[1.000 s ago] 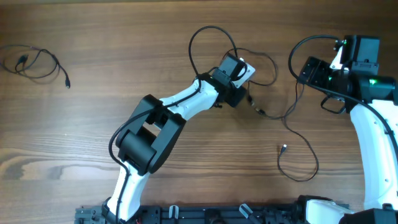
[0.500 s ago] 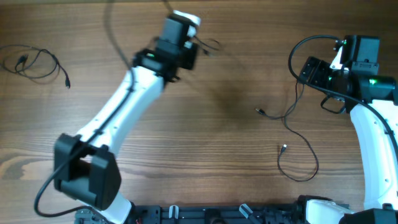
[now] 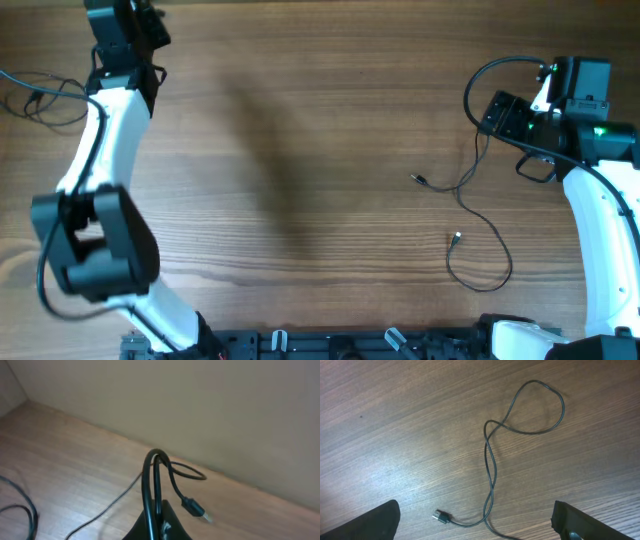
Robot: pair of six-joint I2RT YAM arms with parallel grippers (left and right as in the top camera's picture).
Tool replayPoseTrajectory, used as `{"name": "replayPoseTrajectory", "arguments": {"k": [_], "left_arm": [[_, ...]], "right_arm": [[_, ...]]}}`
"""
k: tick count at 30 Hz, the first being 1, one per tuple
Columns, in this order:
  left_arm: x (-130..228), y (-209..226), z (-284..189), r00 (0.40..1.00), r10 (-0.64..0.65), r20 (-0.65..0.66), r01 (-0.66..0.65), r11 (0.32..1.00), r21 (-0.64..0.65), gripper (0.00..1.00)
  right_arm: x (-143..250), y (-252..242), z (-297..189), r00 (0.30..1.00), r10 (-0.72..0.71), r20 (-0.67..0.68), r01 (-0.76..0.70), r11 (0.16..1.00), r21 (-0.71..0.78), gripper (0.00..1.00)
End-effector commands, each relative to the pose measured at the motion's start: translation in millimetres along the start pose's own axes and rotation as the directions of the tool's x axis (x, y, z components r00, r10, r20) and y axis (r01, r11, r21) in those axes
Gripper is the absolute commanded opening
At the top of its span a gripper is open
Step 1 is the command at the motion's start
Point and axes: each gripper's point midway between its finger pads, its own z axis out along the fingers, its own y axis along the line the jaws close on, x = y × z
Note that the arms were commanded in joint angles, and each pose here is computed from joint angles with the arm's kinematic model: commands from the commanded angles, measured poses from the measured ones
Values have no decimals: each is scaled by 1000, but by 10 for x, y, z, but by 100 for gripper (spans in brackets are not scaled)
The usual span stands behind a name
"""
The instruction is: Untangle cables
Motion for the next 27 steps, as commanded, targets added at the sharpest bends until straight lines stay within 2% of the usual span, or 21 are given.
{"name": "replayPoseTrajectory", "arguments": {"k": [1,6,9,11,12,13,14,18,21,23,25,27], "left_arm": [[702,219,504,992,-6,-126,1,999,-41,4],[1672,190,772,939,13,-342,-11,1000,8,4],[1800,64,747,923,21,-384,4,998,64,8],[1742,0,721,926,24,-376,9,996,86,25],[1696,-23,681,926,26,-376,8,996,89,48],[1623,-44,623,927,28,-374,7,996,92,94],[1520,-65,546,929,29,-370,6,995,95,100],[900,-125,69,948,26,-318,9,994,108,100],[337,-228,-480,970,23,-244,10,991,137,100],[138,-341,-770,976,28,-217,11,983,181,100],[31,-633,-1152,974,46,-222,27,949,314,100],[93,-1054,-1549,959,88,-270,65,859,508,100]], "right_arm": [[-19,-13,-18,1000,-10,9,10,1000,7,100],[-19,-13,-18,1000,-10,9,10,1000,7,100],[-19,-13,-18,1000,-10,9,10,1000,7,100],[-18,-13,-17,1000,-10,8,10,1000,7,100],[-19,-13,-17,1000,-10,9,10,1000,7,100],[-19,-13,-18,1000,-10,9,10,1000,7,100],[-19,-13,-18,1000,-10,9,10,1000,7,100],[-19,-13,-18,1000,-10,9,10,1000,7,100],[-18,-13,-17,1000,-10,8,10,1000,7,100],[-19,-13,-18,1000,-10,9,10,1000,7,100],[-19,-13,-18,1000,-10,9,10,1000,7,100],[-18,-13,-17,1000,-10,8,10,1000,7,100]]}}
